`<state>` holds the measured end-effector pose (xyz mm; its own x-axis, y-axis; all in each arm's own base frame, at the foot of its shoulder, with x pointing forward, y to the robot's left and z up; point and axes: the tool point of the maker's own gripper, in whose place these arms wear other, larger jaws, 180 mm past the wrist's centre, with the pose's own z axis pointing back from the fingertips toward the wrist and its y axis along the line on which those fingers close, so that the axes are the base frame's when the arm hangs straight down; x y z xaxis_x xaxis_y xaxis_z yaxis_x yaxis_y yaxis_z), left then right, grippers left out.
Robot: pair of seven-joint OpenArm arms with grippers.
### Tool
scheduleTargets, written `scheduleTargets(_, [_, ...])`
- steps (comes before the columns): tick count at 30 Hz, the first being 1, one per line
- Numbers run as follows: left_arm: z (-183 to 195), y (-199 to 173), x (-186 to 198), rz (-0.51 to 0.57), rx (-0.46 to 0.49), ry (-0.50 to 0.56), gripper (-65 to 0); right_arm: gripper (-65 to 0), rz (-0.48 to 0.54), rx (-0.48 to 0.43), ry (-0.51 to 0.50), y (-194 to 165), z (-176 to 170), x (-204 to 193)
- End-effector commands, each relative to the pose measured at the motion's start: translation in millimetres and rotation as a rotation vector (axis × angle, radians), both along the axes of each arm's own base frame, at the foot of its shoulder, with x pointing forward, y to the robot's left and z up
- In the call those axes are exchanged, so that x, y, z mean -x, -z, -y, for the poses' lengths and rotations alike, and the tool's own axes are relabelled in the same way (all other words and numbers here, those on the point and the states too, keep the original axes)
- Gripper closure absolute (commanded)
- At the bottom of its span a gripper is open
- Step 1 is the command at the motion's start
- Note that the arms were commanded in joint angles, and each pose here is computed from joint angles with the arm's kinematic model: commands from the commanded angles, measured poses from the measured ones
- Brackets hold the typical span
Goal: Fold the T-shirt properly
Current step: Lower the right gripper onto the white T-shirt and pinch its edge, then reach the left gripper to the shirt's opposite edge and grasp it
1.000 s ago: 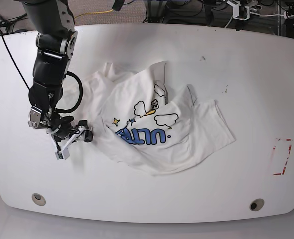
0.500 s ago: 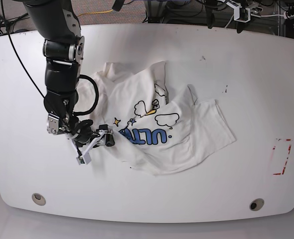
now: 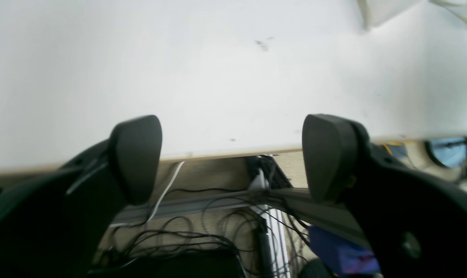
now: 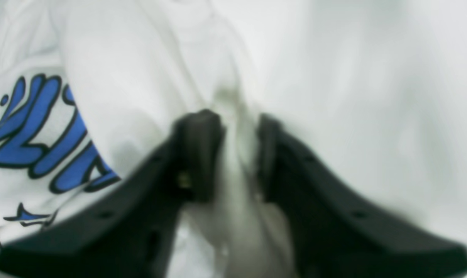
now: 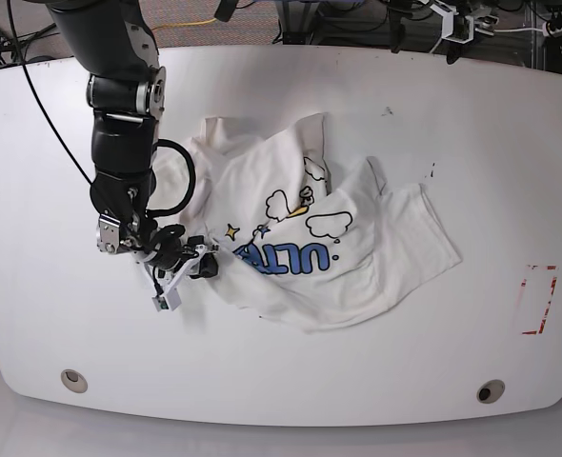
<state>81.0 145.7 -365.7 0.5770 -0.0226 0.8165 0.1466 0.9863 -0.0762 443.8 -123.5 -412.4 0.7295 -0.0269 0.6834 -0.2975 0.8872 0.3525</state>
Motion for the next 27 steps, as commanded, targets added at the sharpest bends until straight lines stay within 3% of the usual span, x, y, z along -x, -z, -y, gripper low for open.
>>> scheduleTargets(1, [16,-8,-8,0.045,0.045,0.029,-53.6,-2.1,0.058,0.003,0.008,-22,7,-17])
scheduleTargets(6, [42,-13,-24,0.091,0.106,0.066,-53.7,0.0,0.058,0.004,0.007,-21,7,-16])
scheduleTargets(12, [68,-3,-51,0.052,0.125,0.134,-53.7,0.0,0.049,0.055,-0.027,-29,11,-8])
scheduleTargets(21, [94,1,-89,0.062,0.133,0.211,-53.7,0.0,0.197,0.214,-0.086,-92,14,2])
scheduleTargets(27, [110,18,-102,0.028,0.13,0.264,-53.7,0.0,0.255,0.261,-0.101,-116,13,8])
